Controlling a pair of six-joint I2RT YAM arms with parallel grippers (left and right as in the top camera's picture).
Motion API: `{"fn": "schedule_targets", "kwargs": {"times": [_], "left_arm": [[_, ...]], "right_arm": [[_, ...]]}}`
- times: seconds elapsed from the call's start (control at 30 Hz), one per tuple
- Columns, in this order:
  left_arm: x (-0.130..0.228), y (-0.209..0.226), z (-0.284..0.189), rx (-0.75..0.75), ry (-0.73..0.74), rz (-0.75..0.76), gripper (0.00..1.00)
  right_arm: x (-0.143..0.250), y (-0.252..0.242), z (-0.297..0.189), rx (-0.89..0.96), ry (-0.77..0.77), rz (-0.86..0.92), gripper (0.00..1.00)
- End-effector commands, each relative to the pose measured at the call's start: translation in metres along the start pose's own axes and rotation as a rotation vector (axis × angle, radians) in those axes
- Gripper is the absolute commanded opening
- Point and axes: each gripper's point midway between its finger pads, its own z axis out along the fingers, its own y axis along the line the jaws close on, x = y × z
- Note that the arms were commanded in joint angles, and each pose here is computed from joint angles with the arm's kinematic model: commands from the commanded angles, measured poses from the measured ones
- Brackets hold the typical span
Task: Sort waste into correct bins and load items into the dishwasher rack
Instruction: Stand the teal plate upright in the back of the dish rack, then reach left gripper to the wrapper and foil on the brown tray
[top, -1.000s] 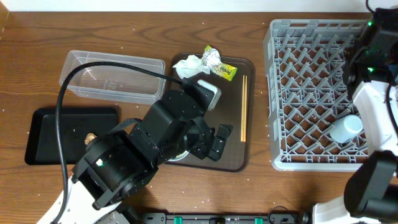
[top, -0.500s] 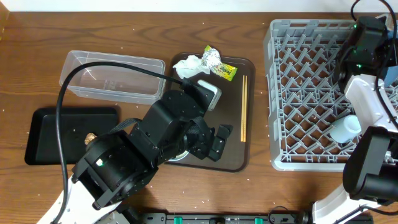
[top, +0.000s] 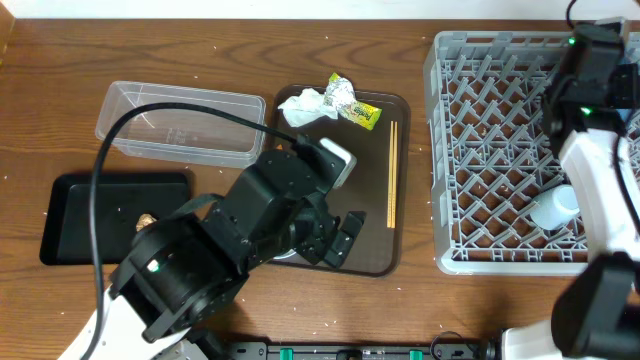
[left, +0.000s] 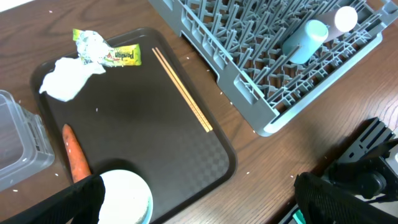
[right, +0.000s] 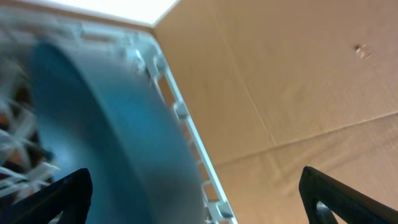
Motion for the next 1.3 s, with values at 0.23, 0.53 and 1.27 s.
{"fn": "schedule_targets", "kwargs": {"times": [0.23,0.53,1.27], "left_arm": [[-0.013,0.013,-0.031,-0.066,-0.119,0.026,0.98],[0.007,0.064,-0.039,-0.344,-0.085,-0.143,0.98],[-0.056,0.122,0.134,-0.417,-0.007,0.007,0.98]], "right_arm": [[-0.032,0.003,-0.119,-0.378,-0.160,0.221,0.99],[0.032,0.095,-0.259,-1.104,0.081,0.161,0.89],[0.065,0.037,-0.254,-1.011,0.324,0.542,0.88]]}}
